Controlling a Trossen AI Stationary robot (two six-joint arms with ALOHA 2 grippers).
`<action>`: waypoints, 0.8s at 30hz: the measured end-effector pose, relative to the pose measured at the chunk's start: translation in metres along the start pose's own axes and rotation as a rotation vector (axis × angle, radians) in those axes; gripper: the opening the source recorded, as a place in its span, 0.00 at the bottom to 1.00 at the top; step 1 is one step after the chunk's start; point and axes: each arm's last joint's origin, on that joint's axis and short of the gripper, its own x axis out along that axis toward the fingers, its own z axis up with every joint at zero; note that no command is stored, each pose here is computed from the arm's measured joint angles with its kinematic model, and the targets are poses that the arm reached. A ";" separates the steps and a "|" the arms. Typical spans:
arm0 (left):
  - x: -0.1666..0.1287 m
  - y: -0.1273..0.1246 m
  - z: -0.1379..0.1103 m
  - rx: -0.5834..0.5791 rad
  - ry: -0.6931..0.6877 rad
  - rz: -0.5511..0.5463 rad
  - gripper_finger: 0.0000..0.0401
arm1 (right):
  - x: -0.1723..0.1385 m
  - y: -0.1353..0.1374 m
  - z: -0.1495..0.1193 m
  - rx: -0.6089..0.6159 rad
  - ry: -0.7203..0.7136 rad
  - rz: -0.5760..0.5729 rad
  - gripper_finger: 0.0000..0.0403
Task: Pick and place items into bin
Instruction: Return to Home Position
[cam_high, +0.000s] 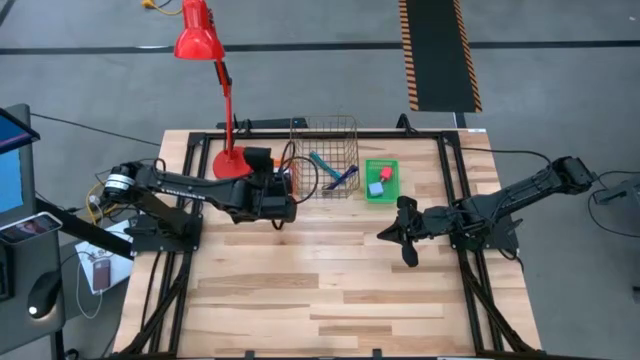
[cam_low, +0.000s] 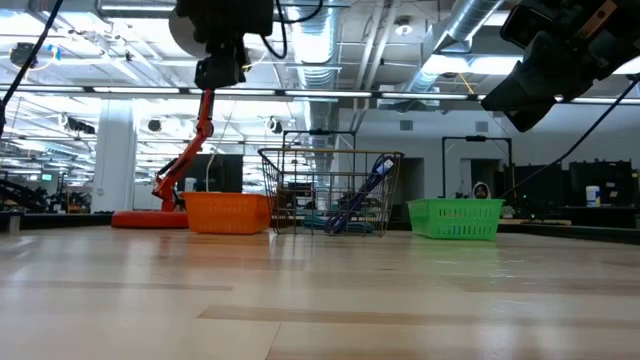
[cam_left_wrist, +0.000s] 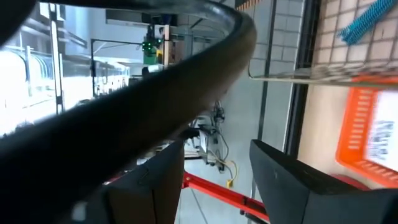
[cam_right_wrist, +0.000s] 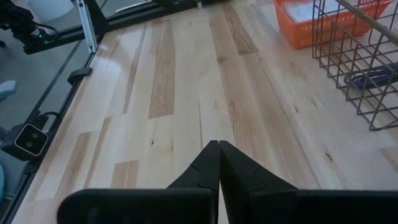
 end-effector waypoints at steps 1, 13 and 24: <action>-0.002 0.002 0.001 -0.005 -0.006 0.001 0.44 | 0.000 0.000 0.000 0.000 0.000 0.000 0.00; -0.053 -0.005 0.011 -0.299 -0.184 -0.327 0.44 | 0.000 0.000 0.000 -0.001 0.000 0.000 0.00; -0.102 0.064 -0.029 -0.566 -0.506 -0.542 0.44 | -0.023 0.011 0.041 -0.133 -0.353 0.171 0.00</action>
